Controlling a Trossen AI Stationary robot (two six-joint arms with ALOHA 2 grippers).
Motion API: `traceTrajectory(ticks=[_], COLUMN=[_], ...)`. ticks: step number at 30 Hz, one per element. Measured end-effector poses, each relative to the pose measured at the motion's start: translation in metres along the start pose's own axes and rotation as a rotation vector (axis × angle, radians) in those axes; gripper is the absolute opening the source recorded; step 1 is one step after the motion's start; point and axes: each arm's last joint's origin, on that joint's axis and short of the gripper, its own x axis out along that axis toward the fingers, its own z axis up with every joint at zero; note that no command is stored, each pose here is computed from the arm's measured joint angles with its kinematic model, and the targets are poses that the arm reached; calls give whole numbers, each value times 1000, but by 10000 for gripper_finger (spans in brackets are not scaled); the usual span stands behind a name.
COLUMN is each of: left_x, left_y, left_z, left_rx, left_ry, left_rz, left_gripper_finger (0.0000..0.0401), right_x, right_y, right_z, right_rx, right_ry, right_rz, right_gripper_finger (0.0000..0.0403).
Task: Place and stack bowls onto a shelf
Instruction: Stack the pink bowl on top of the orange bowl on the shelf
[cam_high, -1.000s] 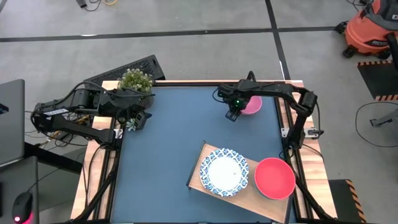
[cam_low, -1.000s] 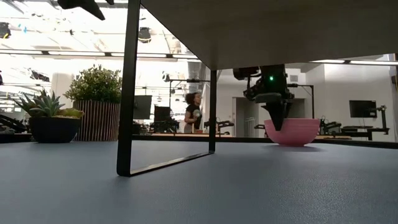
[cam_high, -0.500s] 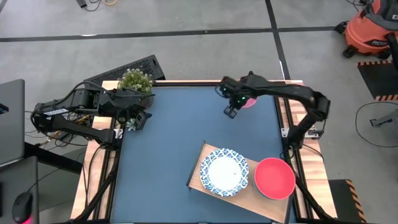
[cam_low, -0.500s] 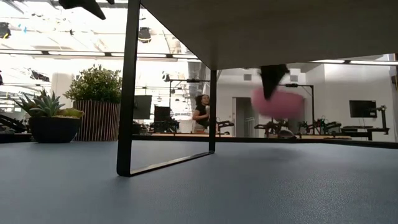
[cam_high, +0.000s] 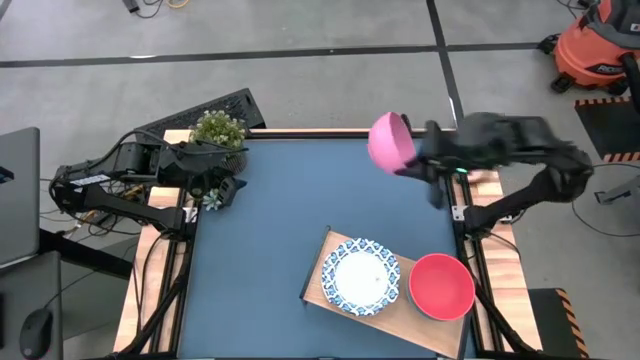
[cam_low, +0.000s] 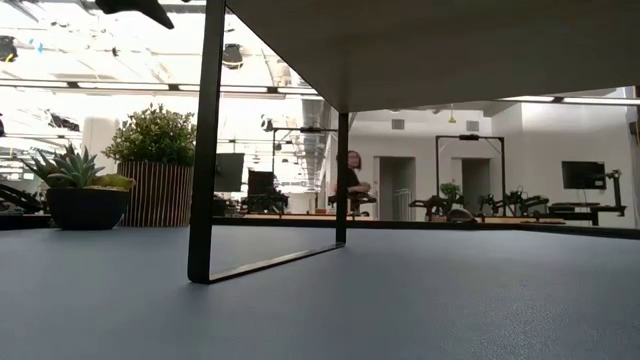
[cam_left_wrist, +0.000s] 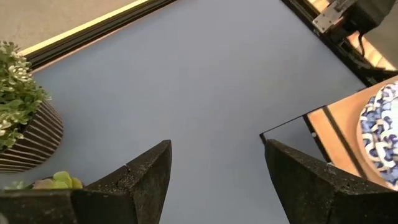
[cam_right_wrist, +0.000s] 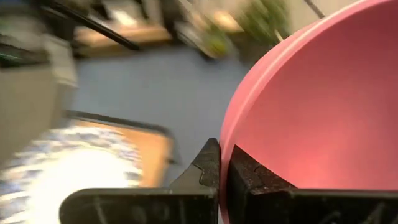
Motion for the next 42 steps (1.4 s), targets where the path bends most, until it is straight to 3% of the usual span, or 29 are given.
traceTrajectory(ticks=[7, 13, 22, 34, 42], left_x=[0, 0, 0, 2, 4], left_y=[-1, -1, -2, -2, -2], left_z=[1, 1, 3, 4, 4], left_rx=[-8, -11, -35, -48, -47], left_ry=[-8, -18, -29, -53, -73], left_rz=[-7, -8, -19, 14, 43], left_gripper_finger=[243, 243, 243, 243, 243], right_x=[-76, -104, -86, -70, -62], right_y=[38, 55, 92, 168, 194], right_z=[9, 6, -24, -48, -61], right_rx=[3, 103, 181, 97, 82], right_ry=[-195, -117, 347, 495, 546], right_rz=[347, 540, 466, 451, 419], right_gripper_finger=[23, 23, 23, 23, 23])
